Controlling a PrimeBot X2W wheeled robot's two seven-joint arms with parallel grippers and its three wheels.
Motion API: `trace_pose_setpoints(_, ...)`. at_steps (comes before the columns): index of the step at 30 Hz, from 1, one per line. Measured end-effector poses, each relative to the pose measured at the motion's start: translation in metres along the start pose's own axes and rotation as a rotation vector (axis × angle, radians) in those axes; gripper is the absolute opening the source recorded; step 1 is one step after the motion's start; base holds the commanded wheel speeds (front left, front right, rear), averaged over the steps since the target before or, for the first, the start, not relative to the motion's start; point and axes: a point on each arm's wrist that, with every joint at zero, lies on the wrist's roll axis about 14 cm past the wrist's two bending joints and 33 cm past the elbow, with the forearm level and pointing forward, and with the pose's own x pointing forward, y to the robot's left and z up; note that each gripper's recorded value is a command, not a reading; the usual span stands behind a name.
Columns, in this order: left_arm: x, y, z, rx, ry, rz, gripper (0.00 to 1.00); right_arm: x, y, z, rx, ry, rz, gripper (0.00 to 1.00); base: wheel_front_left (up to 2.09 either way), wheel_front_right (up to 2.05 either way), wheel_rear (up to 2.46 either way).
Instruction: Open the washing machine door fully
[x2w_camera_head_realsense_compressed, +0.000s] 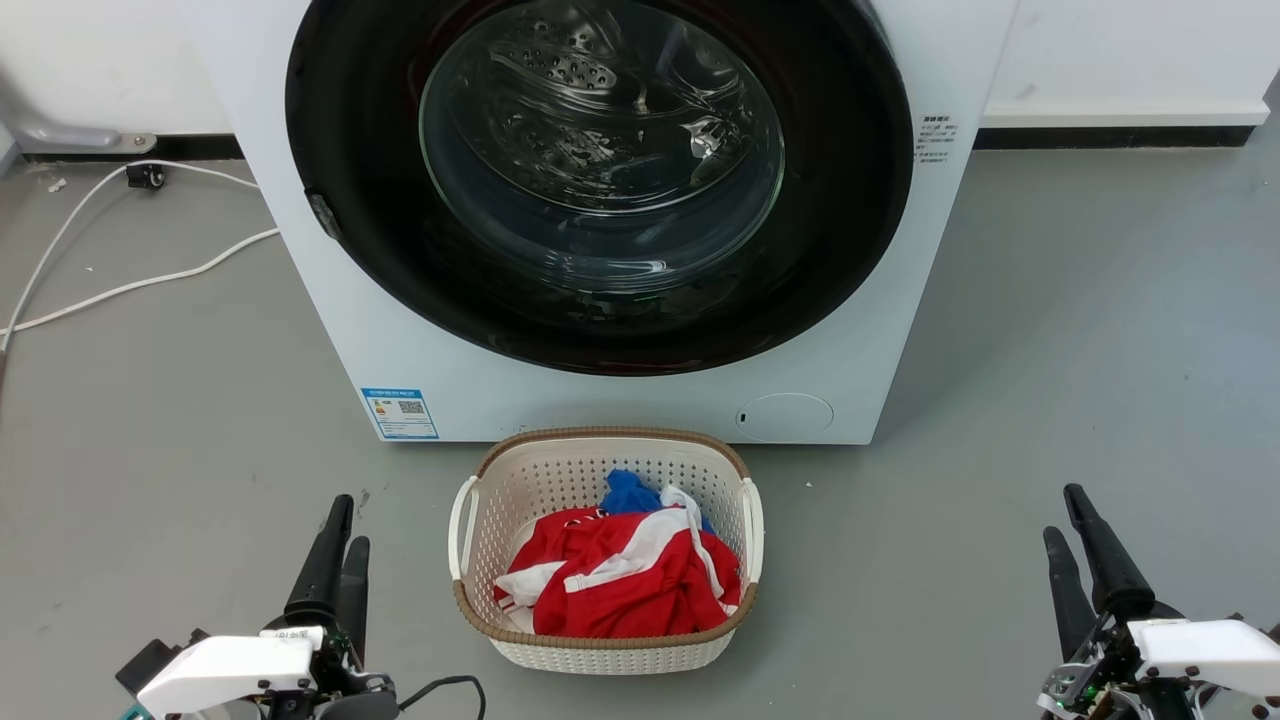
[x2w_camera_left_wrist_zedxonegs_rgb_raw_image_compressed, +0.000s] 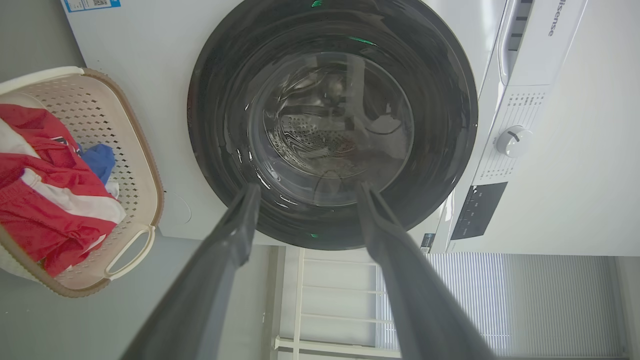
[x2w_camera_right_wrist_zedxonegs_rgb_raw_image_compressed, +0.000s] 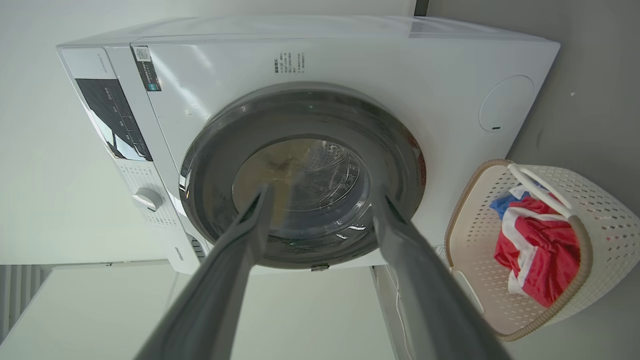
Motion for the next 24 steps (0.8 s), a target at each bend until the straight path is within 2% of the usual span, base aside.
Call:
trace_pose_setpoints(5, 0.0, -0.004, 0.005, 0.049, -0.025, -0.01, 1.0, 0.0, 0.002, 0.003, -0.05, -0.018, 0.004, 1.0, 0.0, 0.0, 0.0)
trace_pose_setpoints(12, 0.001, -0.014, 0.015, 0.175, -0.065, -0.027, 1.0, 0.001, 0.011, 0.009, -0.164, -0.049, 0.029, 1.0, 0.0, 0.0, 0.0)
trace_pose_setpoints(24, 0.001, -0.03, 0.01, 0.441, -0.084, -0.036, 1.0, 0.0, 0.037, 0.008, -0.442, -0.075, 0.102, 1.0, 0.0, 0.0, 0.0)
